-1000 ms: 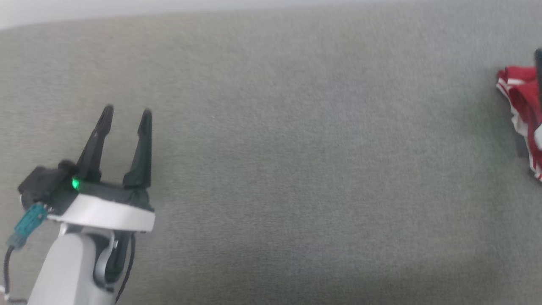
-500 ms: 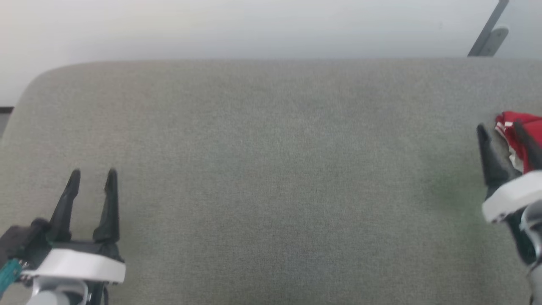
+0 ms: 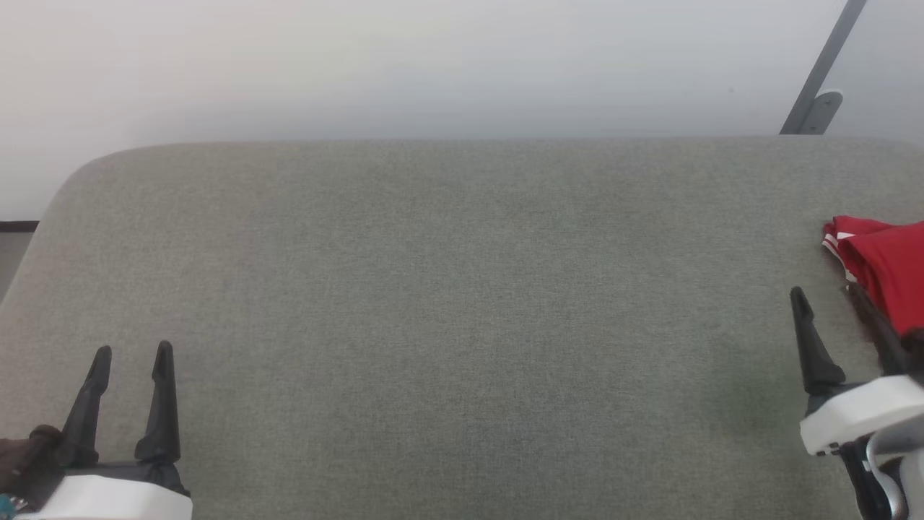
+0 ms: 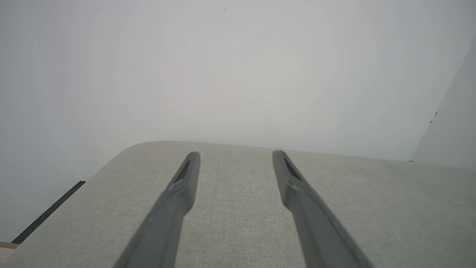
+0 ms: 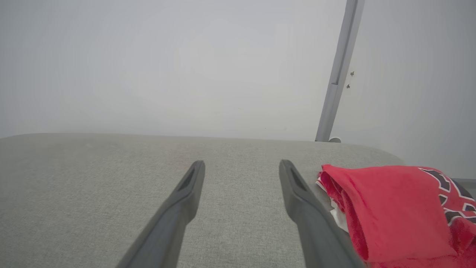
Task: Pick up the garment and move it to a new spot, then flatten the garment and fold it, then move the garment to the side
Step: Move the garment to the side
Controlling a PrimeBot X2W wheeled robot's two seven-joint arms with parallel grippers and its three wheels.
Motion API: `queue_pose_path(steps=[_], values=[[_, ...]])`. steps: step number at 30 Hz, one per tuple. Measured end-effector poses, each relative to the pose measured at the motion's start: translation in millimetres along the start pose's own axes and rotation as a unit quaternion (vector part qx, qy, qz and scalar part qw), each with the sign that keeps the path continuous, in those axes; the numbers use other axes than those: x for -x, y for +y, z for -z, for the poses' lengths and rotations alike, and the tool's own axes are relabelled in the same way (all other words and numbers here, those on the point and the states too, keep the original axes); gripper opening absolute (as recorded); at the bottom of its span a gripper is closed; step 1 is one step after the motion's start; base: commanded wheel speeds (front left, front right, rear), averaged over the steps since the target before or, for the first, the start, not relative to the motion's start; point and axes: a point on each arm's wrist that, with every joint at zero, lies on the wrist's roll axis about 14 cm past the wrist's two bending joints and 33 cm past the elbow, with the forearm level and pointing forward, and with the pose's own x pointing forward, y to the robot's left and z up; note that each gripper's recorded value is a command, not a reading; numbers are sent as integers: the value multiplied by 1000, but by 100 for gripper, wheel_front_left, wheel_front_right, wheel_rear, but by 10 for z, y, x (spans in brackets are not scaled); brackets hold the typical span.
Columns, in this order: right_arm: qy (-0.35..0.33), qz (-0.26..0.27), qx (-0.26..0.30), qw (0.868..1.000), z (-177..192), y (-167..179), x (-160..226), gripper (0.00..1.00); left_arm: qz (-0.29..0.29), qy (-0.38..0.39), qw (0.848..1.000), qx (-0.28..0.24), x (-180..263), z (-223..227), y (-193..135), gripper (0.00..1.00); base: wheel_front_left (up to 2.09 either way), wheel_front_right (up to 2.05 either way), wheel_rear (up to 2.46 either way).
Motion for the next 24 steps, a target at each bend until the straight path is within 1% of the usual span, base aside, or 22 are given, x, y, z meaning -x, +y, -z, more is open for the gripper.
queue_pose_path(steps=[12, 24], values=[[-15, 18, -11, 1000, -37, -15, 246, 100, 2, -1, 1000, 7, 50, -8, -19, 100, 0, 0, 0], [-17, 25, -18, 999, -46, -18, 348, 100, 3, -3, 1000, 10, 102, -20, -32, 100, 0, 0, 0]])
